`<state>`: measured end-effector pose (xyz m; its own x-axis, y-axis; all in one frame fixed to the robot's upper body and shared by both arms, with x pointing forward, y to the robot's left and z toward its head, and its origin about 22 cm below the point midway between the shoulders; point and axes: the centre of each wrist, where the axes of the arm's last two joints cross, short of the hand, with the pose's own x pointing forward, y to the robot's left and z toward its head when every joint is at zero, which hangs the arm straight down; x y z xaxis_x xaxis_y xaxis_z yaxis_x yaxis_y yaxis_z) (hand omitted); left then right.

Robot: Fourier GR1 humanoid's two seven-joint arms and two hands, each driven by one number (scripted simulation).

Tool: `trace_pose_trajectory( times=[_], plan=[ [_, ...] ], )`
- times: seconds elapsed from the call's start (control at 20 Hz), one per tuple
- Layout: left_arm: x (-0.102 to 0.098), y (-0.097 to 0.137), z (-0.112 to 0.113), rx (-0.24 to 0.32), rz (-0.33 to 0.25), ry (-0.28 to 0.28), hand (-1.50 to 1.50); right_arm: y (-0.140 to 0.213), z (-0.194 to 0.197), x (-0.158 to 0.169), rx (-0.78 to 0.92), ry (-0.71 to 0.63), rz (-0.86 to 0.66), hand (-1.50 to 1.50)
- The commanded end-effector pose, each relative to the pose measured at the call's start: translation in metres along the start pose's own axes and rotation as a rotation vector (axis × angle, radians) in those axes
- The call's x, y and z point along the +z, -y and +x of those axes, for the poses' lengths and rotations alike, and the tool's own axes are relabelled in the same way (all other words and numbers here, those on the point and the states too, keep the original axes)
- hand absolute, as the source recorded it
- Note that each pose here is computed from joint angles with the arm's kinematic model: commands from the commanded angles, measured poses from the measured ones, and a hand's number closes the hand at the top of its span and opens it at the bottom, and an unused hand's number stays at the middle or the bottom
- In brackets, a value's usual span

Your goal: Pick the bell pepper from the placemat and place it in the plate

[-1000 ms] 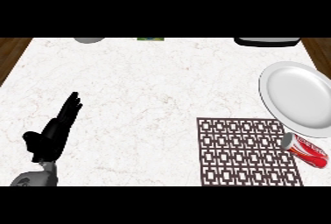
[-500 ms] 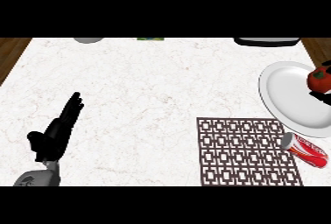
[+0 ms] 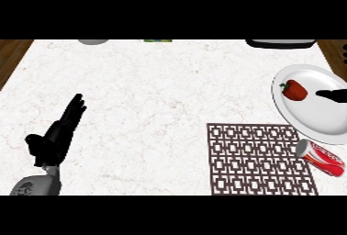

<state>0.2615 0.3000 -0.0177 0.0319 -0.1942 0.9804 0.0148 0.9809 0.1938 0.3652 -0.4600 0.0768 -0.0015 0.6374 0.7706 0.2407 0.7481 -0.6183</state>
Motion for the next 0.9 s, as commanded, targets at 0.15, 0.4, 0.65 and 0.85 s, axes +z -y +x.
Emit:
trace_pose_trajectory(
  times=[0.15, 0.4, 0.65, 0.85],
  plan=[
    [-0.009, 0.01, 0.011, 0.014, -0.013, 0.005, 0.0, 0.054, -0.024, 0.022, -0.32, -0.005, -0.166, -1.5],
    [0.012, 0.001, -0.005, -0.002, -0.018, -0.004, 0.0, 0.092, -0.051, 0.057, -0.44, -0.027, -0.162, -1.5],
    [0.001, 0.005, -0.004, 0.002, -0.02, 0.025, 0.0, 0.132, -0.069, 0.096, -0.459, 0.024, -0.173, -1.5],
    [0.0, 0.01, -0.006, 0.008, -0.024, 0.024, 0.0, 0.141, -0.078, 0.114, -0.421, 0.049, -0.129, -1.5]
  ],
)
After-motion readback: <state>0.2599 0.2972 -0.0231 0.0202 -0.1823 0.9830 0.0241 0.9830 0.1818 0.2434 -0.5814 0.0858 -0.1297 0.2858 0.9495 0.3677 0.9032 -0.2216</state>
